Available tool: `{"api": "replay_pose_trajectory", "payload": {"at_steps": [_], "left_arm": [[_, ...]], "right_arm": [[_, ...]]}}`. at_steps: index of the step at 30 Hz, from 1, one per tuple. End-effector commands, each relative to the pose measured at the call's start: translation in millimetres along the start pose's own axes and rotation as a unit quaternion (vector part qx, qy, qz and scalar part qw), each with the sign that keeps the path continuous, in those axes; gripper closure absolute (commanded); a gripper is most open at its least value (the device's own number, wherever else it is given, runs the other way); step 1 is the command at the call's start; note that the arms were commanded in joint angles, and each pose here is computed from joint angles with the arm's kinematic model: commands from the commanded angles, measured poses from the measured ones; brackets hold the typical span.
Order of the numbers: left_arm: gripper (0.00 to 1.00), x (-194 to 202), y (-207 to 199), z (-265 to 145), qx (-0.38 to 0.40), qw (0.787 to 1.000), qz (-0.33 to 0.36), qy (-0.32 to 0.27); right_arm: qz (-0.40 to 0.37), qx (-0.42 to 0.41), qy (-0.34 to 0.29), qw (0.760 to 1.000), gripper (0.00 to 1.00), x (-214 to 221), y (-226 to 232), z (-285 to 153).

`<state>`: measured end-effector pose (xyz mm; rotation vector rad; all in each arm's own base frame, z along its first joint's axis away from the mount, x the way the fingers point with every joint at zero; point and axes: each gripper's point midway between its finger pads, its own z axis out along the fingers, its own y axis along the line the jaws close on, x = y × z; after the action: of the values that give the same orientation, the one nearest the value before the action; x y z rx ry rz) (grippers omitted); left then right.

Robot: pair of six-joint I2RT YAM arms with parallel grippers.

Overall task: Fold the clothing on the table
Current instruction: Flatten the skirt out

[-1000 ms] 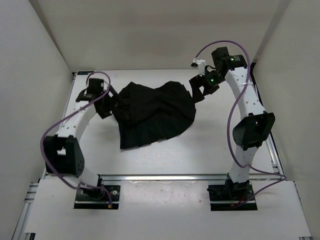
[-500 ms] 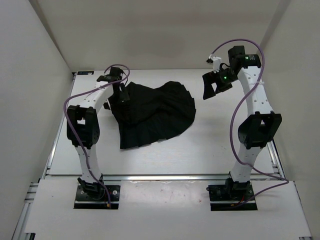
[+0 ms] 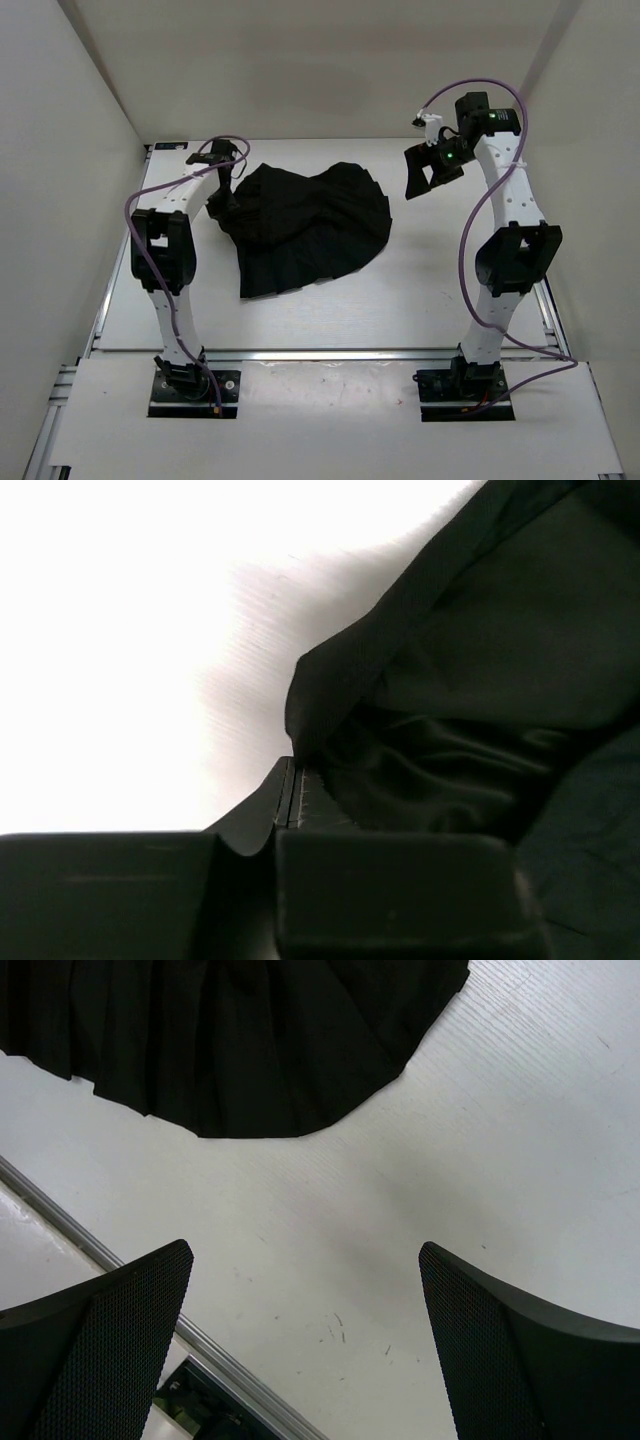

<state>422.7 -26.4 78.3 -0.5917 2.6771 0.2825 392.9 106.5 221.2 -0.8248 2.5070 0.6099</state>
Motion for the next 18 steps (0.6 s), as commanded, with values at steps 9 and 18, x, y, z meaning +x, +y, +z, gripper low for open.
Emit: {"api": "replay_pose_trajectory", "payload": {"at_steps": [9, 18], "left_arm": [[1.00, -81.2, -33.1, -124.0, 0.016, 0.984, 0.057, -0.166], [1.00, -63.1, -97.7, -253.9, 0.160, 0.941, 0.099, -0.282]], "right_arm": [[-0.006, -0.006, -0.031, 0.999, 0.01, -13.1, 3.6, -16.7], [-0.082, -0.027, -0.080, 0.993, 0.10, -54.2, 58.8, -33.4]]}}
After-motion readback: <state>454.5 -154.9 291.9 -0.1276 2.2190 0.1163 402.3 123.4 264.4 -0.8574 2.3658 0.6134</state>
